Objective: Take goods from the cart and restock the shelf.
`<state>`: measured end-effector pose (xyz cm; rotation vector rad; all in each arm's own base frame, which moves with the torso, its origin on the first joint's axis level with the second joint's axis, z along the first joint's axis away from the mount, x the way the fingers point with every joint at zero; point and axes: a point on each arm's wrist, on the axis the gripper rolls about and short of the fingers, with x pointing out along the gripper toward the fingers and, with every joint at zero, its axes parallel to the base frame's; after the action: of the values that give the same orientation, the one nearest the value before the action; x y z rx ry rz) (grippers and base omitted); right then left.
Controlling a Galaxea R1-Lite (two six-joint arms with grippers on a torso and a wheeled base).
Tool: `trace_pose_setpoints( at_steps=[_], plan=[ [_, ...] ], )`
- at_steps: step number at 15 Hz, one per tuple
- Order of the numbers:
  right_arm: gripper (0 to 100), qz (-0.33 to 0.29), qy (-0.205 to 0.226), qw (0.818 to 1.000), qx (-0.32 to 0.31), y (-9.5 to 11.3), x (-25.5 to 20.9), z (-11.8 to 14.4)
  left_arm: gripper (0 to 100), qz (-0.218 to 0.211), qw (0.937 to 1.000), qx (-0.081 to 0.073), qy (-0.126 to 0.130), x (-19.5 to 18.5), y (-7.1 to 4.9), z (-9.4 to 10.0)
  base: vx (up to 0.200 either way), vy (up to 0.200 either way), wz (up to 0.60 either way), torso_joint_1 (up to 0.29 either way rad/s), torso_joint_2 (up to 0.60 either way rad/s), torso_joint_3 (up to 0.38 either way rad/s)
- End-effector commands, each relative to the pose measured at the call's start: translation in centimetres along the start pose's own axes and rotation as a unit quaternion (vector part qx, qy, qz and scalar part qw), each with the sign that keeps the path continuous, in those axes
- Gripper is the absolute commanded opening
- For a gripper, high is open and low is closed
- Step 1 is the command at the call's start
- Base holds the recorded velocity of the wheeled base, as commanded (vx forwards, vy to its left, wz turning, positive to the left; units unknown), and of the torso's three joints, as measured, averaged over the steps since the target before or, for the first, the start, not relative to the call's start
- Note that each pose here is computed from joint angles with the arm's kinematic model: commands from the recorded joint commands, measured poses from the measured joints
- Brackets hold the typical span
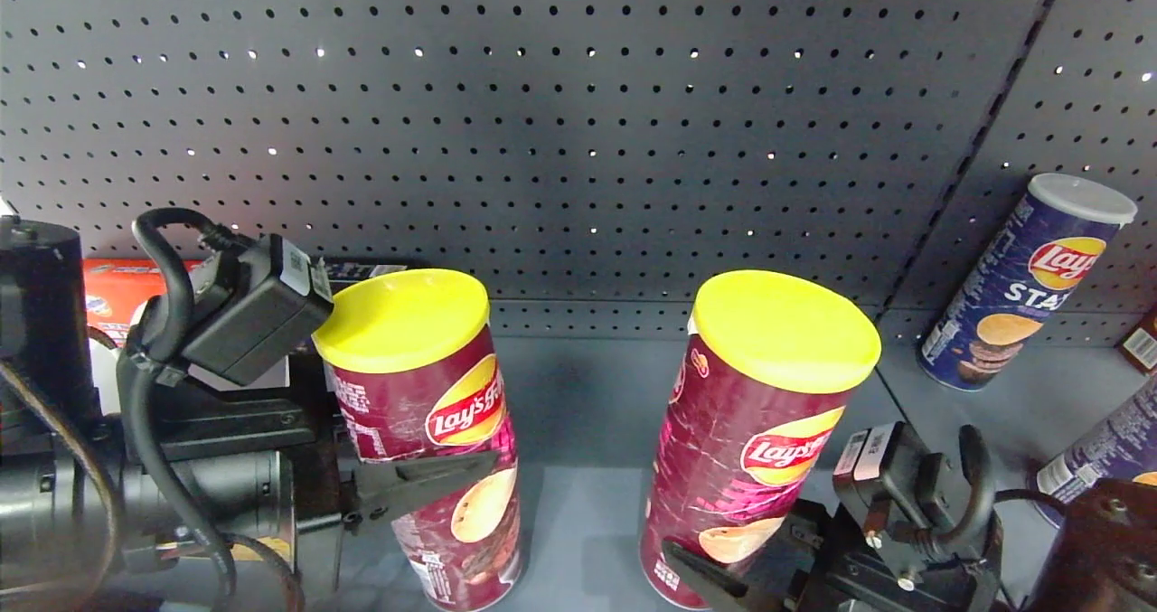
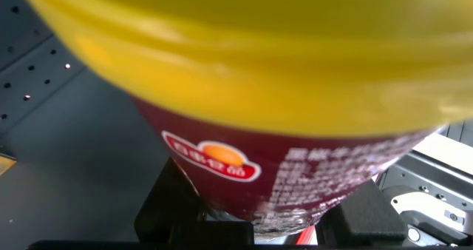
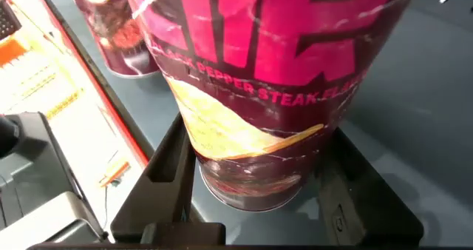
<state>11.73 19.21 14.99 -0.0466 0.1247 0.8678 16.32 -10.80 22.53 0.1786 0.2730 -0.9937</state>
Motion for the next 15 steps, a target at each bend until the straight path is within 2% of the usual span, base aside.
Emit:
trace_pose_setpoints(
  at_steps=[1, 11, 12, 15],
  plan=[
    [0, -0.004, 0.022, 1.0, -0.004, 0.0, 0.6, -1.3, 0, 0.0, 1.0, -0.001, 0.001, 0.1, 0.1, 0.0, 0.0, 0.0, 0.0, 0.0, 0.0, 0.0],
    [0, -0.011, 0.04, 0.999, -0.007, -0.1, 0.6, -2.5, 0, -0.002, 0.9999, -0.005, 0.011, 0.7, 0.3, -0.4, 0.0, 0.0, 0.0, 0.0, 0.0, 0.0],
    [100, -0.011, 0.04, 0.999, -0.007, -0.1, 0.6, -2.5, 0, -0.002, 0.9999, -0.005, 0.012, 0.7, 0.3, -0.5, 0.0, 0.0, 0.0, 0.0, 0.0, 0.0],
    [100, -0.02, 0.036, 0.999, -0.005, -0.1, 0.4, -2.4, 0, -0.002, 0.9999, -0.006, 0.013, 0.6, 0.2, -0.5, 0.0, 0.0, 0.0, 0.0, 0.0, 0.0]
  ],
)
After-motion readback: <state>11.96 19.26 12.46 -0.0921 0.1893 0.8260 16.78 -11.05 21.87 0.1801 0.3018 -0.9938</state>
